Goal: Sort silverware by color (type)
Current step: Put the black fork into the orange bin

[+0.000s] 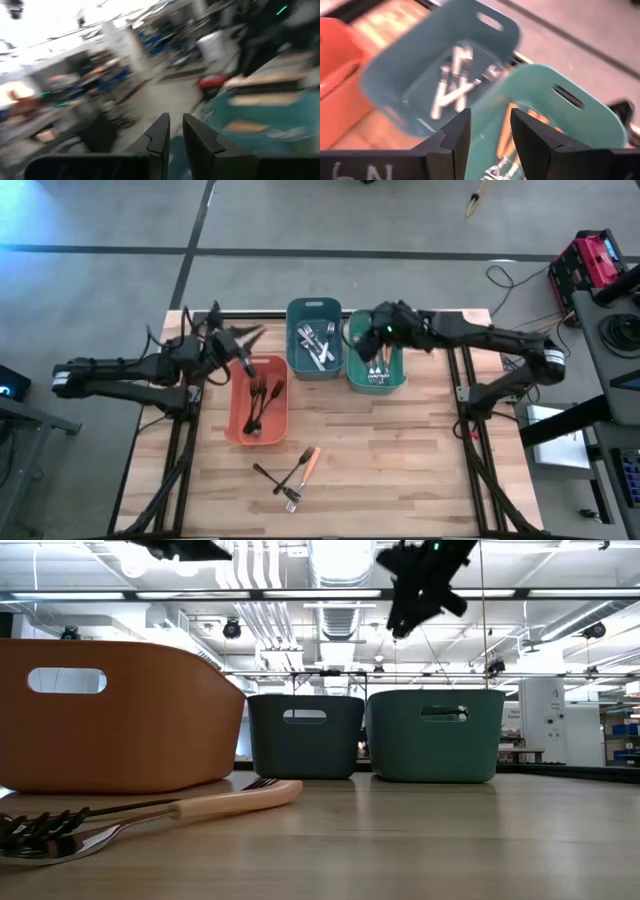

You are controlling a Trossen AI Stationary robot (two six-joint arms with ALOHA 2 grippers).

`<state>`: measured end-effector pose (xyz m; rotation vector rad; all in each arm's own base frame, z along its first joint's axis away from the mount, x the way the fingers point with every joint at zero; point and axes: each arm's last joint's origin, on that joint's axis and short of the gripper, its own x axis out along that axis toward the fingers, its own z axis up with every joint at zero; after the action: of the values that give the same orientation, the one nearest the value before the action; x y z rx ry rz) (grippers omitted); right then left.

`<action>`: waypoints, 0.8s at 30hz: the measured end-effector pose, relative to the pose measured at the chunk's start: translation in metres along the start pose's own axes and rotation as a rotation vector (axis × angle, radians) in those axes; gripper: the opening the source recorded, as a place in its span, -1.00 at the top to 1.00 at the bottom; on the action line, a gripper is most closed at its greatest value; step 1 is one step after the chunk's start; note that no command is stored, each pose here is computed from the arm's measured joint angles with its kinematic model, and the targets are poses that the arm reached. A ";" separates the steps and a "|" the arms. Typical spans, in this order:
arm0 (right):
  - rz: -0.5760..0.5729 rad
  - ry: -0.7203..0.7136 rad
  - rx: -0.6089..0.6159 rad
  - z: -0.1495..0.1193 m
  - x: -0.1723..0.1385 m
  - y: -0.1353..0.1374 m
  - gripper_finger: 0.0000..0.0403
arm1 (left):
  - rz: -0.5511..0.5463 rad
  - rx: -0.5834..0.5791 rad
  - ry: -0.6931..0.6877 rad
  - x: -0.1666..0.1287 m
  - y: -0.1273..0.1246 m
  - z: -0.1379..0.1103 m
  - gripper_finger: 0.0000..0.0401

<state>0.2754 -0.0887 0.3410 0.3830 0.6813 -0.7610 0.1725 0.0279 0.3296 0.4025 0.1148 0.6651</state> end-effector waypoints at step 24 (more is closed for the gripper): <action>0.412 -0.252 -0.219 -0.072 -0.057 0.056 0.39 | -0.699 -0.489 0.131 0.003 -0.129 0.028 0.82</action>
<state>0.2557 0.0169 0.3321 0.2113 0.4220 -0.3303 0.2555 -0.0712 0.3041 -0.1614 0.1987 0.0148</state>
